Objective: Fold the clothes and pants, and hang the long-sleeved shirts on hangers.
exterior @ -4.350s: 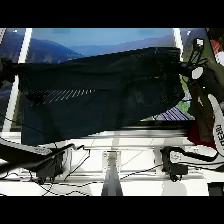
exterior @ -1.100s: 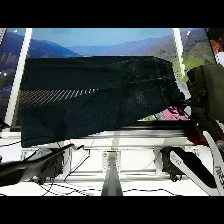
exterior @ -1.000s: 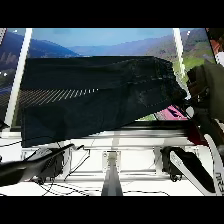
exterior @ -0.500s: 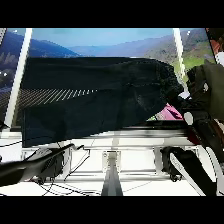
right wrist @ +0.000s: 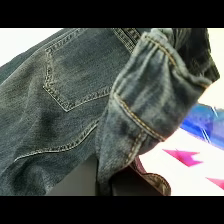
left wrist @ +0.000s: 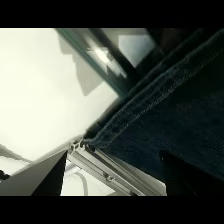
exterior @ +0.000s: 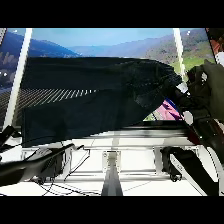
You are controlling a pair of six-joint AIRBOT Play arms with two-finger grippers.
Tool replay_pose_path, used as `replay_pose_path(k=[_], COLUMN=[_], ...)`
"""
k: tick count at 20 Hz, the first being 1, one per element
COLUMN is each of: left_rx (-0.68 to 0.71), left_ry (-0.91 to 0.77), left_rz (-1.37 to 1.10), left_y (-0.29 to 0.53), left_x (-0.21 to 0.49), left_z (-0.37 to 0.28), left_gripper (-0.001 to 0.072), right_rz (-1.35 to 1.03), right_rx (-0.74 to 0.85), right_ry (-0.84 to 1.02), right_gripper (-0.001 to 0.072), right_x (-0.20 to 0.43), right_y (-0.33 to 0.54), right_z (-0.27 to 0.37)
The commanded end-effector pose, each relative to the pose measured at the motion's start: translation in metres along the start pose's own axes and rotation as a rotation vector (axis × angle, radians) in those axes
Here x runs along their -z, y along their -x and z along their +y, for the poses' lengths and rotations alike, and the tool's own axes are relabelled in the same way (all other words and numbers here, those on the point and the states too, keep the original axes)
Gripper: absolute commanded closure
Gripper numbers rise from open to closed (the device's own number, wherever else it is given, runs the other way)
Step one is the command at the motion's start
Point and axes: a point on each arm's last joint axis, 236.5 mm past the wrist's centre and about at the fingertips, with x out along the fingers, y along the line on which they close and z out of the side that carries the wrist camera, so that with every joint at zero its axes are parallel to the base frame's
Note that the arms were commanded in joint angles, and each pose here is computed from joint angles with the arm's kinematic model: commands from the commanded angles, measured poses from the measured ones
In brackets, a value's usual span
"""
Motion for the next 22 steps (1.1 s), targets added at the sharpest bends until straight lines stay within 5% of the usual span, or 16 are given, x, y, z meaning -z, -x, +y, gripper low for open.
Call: replay_pose_path(k=[1, 5, 6, 7, 10, 16, 22], left_rx=[-0.008, -0.012, 0.006, 0.02, 0.014, 0.047, 0.591], left_ry=[-0.005, -0.004, 0.0, 0.001, -0.039, -0.155, -0.264], left_rz=[0.013, -0.028, -0.035, -0.04, -0.055, -0.139, -0.608], left_y=[-0.021, -0.031, -0.037, -0.042, -0.043, -0.005, 0.145], left_x=[0.009, 0.002, 0.003, 0.003, -0.002, -0.036, -0.122], left_z=[0.0, 0.0, -0.006, -0.011, -0.019, -0.043, -0.167], left_gripper=[0.009, 0.0098, 0.0153, 0.024, 0.0681, 0.0687, 0.0687], right_rz=[-0.005, -0.004, -0.003, -0.003, -0.005, -0.059, -0.071], right_rx=[-0.007, -0.006, -0.006, -0.006, -0.007, -0.043, -0.02], right_ry=[0.057, 0.057, 0.057, 0.057, 0.057, 0.105, 0.334], right_gripper=[0.0673, 0.0672, 0.0673, 0.0673, 0.0673, 0.0673, 0.0673], right_x=[-0.003, -0.003, -0.003, -0.003, -0.003, -0.019, -0.056], right_y=[-0.003, -0.004, -0.004, -0.004, -0.004, -0.002, 0.019], right_z=[0.004, 0.003, 0.003, 0.003, 0.004, 0.015, 0.033])
